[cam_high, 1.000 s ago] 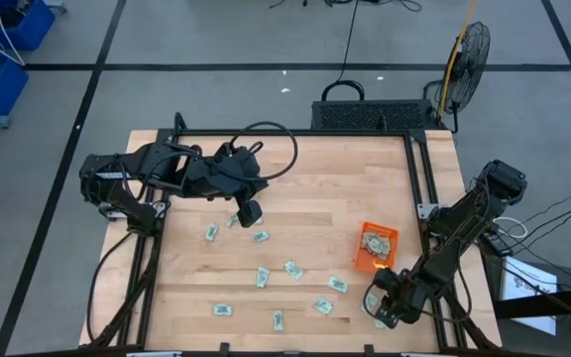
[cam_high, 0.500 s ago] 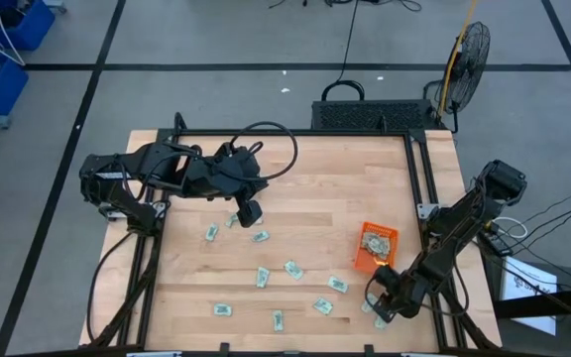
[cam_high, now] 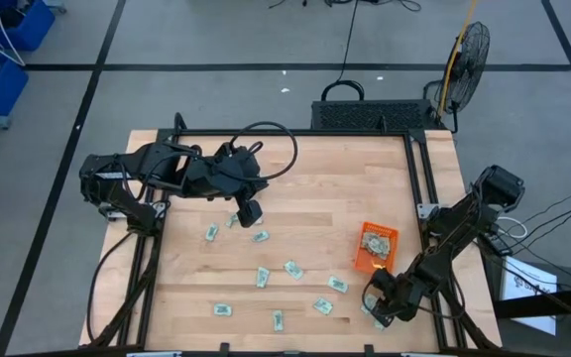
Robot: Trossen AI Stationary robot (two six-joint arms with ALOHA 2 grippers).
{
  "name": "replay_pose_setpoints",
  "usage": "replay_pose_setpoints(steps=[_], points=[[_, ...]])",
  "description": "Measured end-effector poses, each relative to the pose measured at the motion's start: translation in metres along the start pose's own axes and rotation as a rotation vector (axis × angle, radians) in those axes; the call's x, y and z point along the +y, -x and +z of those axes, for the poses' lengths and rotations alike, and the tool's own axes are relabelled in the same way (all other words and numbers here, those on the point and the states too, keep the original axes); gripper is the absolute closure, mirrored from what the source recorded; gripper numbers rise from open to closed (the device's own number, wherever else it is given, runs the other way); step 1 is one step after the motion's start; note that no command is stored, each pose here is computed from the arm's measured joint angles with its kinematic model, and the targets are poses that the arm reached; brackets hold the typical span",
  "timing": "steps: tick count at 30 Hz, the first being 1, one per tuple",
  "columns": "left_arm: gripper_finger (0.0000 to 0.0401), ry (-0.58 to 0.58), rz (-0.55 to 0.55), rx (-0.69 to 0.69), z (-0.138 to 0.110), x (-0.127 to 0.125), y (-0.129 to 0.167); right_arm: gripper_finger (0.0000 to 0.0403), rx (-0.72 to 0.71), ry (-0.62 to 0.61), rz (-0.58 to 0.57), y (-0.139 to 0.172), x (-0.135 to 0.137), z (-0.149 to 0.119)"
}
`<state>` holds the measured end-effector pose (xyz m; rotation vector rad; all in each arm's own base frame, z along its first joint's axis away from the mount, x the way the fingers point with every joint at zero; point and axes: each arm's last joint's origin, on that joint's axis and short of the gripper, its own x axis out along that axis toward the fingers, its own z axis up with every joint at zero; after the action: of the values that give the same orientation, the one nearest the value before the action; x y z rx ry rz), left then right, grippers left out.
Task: Pick and place Stevia / Truvia into bins
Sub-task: Put the stevia packet into the orange basket
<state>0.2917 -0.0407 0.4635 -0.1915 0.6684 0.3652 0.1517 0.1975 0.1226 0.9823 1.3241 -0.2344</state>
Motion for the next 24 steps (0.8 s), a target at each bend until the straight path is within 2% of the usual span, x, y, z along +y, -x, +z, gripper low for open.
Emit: replay_pose_setpoints(steps=[5, 10, 13, 17, 19, 21, 23, 24], points=[[0.0364, 0.000, 0.000, 0.000, 0.000, 0.000, 0.000, 0.0309, -0.004, -0.021, -0.067, 0.000, -0.007, -0.004], [0.0364, 0.000, 0.000, 0.000, 0.000, 0.000, 0.000, 0.0381, -0.014, -0.009, -0.076, -0.001, -0.009, -0.007], [0.0364, -0.004, 0.000, 0.000, 0.000, 0.000, 0.000, 0.0396, -0.018, -0.013, -0.067, 0.000, -0.008, -0.008], [0.0364, -0.003, 0.000, 0.001, 0.000, 0.000, 0.000, 0.0401, -0.004, -0.046, 0.036, 0.010, 0.001, -0.009], [0.0364, -0.007, 0.000, 0.001, 0.000, 0.000, 0.000, 0.0401, -0.027, -0.050, 0.134, 0.026, 0.016, -0.009], [0.0364, -0.007, 0.000, 0.001, 0.000, 0.000, 0.000, 0.0402, -0.090, -0.013, 0.254, 0.046, 0.032, -0.009], [0.0364, -0.007, 0.000, 0.001, 0.000, 0.000, 0.000, 0.0402, -0.207, 0.025, 0.282, 0.062, 0.035, -0.003], [0.0364, -0.007, 0.000, 0.001, 0.000, 0.000, 0.000, 0.0402, -0.277, 0.042, 0.259, 0.070, 0.033, 0.003]])
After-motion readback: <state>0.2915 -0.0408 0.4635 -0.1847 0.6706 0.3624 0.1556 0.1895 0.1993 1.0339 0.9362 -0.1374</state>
